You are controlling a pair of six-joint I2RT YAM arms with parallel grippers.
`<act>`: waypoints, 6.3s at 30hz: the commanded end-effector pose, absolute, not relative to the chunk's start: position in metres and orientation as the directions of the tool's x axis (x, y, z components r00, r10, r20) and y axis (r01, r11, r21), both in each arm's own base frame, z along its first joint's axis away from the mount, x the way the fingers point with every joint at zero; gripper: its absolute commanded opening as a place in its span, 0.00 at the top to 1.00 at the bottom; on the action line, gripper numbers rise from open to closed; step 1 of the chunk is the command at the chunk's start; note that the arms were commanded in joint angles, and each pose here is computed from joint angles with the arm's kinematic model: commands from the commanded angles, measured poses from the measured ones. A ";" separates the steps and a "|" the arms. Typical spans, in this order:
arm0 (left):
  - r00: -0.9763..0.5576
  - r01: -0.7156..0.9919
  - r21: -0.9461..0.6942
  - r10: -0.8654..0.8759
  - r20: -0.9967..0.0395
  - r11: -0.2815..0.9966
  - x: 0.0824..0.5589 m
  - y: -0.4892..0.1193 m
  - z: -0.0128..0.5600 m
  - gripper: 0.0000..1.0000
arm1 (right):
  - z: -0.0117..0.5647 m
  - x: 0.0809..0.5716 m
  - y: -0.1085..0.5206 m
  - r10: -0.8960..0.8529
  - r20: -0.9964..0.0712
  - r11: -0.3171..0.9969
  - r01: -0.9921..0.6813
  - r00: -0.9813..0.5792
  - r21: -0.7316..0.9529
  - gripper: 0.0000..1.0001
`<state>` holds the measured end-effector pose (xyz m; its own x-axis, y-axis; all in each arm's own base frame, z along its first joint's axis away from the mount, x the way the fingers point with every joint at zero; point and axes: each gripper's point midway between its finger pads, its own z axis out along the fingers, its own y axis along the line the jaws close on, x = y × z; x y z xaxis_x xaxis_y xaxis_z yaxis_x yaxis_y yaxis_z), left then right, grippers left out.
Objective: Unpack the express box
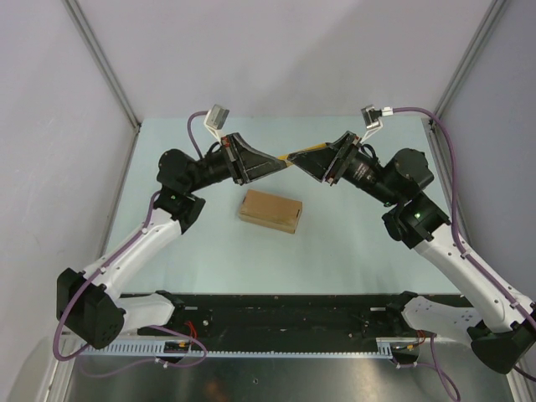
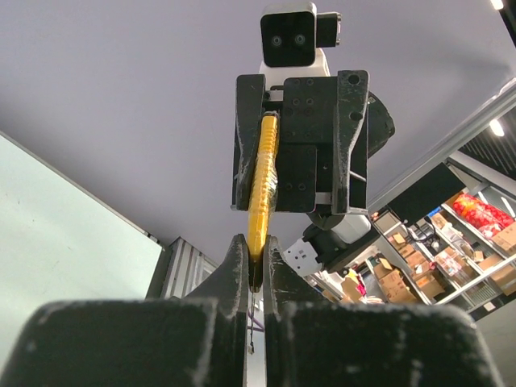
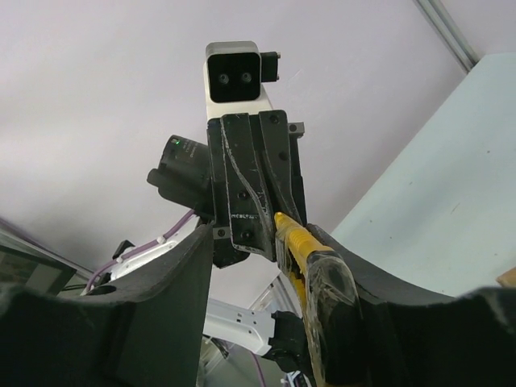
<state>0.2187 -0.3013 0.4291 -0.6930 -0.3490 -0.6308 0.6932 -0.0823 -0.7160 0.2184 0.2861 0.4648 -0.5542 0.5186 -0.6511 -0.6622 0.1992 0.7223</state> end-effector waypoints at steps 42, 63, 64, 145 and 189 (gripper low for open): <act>-0.627 0.060 -0.684 -0.506 -0.593 0.727 0.346 -0.146 0.163 0.17 | 0.303 0.303 0.226 0.276 -0.858 0.877 -0.253 -0.434 0.409 1.00; -0.852 -0.011 -0.762 -0.405 -0.331 0.647 0.369 -0.193 0.085 0.15 | 0.130 0.349 0.244 0.186 -0.747 0.973 0.016 -0.639 0.229 1.00; -0.856 -0.011 -0.767 -0.403 -0.324 0.642 0.366 -0.194 0.085 0.19 | 0.129 0.350 0.247 0.174 -0.748 0.974 -0.002 -0.640 0.228 1.00; -0.951 -0.029 -0.708 -0.238 -0.198 0.706 0.294 -0.200 0.061 0.63 | 0.104 0.379 0.269 -0.075 -0.611 0.855 -0.366 -0.788 0.367 1.00; -0.605 0.743 -0.652 -0.264 -0.751 0.154 0.269 -0.262 0.366 0.14 | 0.421 0.286 0.296 0.226 -0.872 0.252 -0.838 -0.435 0.484 1.00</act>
<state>0.2941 -0.2548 0.3246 -0.6283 -0.2430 -0.7391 0.6611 0.3340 -0.6718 0.3116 0.2916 0.3516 -0.5319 0.1394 -0.8353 -0.7367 0.4103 0.5376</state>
